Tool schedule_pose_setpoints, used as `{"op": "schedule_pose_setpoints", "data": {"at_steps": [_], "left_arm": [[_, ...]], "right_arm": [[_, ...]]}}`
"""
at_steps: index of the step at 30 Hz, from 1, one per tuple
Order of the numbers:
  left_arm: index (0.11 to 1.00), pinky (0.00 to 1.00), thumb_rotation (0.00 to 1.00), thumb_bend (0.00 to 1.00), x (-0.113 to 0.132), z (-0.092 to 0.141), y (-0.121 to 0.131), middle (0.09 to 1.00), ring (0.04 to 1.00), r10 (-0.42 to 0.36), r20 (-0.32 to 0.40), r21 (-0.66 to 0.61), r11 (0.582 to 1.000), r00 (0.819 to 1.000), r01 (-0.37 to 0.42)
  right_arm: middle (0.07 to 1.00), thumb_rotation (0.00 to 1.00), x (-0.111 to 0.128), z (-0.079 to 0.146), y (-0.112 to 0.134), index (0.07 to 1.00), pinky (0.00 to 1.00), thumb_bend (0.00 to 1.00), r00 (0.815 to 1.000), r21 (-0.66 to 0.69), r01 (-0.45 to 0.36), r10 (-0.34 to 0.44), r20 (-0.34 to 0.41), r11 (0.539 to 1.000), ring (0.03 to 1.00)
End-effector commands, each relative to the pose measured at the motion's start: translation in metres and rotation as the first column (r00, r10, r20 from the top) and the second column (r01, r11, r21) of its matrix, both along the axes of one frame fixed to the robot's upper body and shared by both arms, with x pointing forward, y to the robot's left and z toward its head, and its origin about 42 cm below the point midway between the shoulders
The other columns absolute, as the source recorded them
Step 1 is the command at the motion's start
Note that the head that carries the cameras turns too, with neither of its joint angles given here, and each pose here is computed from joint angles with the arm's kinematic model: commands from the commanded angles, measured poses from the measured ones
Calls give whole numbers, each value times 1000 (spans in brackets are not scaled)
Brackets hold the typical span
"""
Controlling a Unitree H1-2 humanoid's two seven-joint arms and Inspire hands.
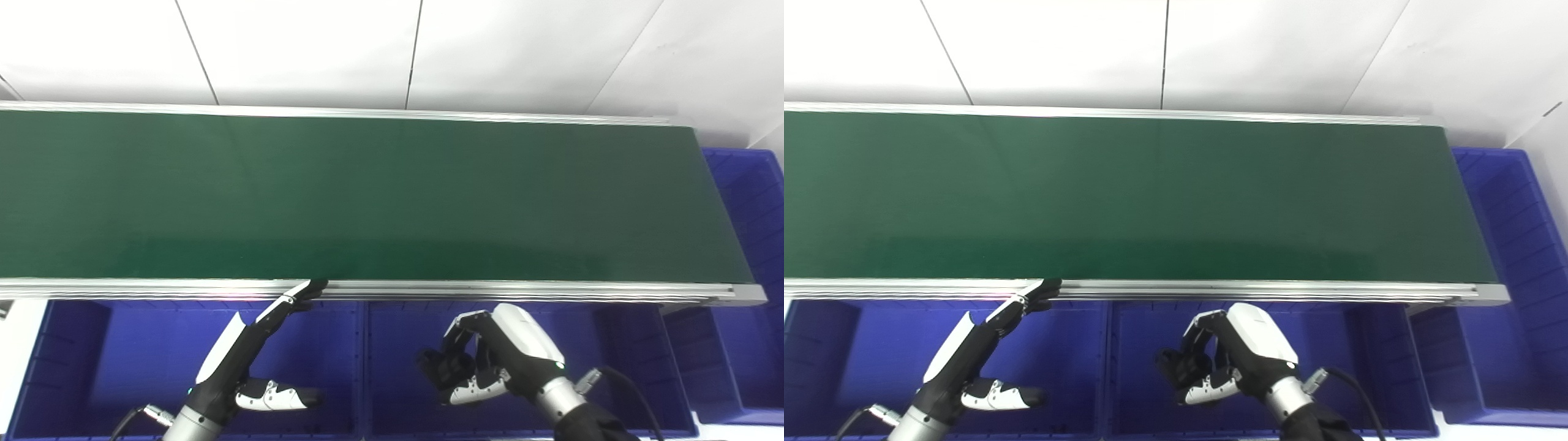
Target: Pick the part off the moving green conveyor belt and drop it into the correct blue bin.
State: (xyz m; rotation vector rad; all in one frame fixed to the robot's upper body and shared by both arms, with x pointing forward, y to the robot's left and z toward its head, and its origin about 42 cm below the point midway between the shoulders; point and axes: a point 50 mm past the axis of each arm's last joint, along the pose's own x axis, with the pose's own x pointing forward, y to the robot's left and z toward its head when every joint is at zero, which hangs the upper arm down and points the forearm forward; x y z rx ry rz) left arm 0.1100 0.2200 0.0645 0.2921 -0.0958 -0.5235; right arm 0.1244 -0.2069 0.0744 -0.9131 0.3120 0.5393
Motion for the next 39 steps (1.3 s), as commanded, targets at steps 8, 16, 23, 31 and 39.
{"op": "schedule_pose_setpoints", "data": {"at_steps": [8,16,23,31,39], "left_arm": [[882,821,601,803,-3,7,5,896,871,5,28,-28,1000,1000,-5],[886,835,620,807,-2,8,9,895,877,9,37,-12,1000,999,-9],[886,834,614,810,-6,11,14,892,875,9,29,-16,1000,1000,-9],[888,822,615,811,-9,10,18,891,869,7,18,-11,1000,1000,-7],[888,820,621,819,-11,10,12,890,868,13,27,-10,1000,1000,-13]], "right_arm": [[442,3,16,-17,9,535,378,516,996,-77,-84,81,-40,994,476],[918,689,12,2,13,898,801,719,986,-34,-149,146,-83,988,887],[898,351,-16,37,10,870,697,670,994,132,-91,81,79,987,845],[953,353,-56,67,13,886,699,680,983,355,-42,-26,183,934,873],[940,644,-62,50,30,935,773,741,983,456,-108,26,184,883,891]]}}
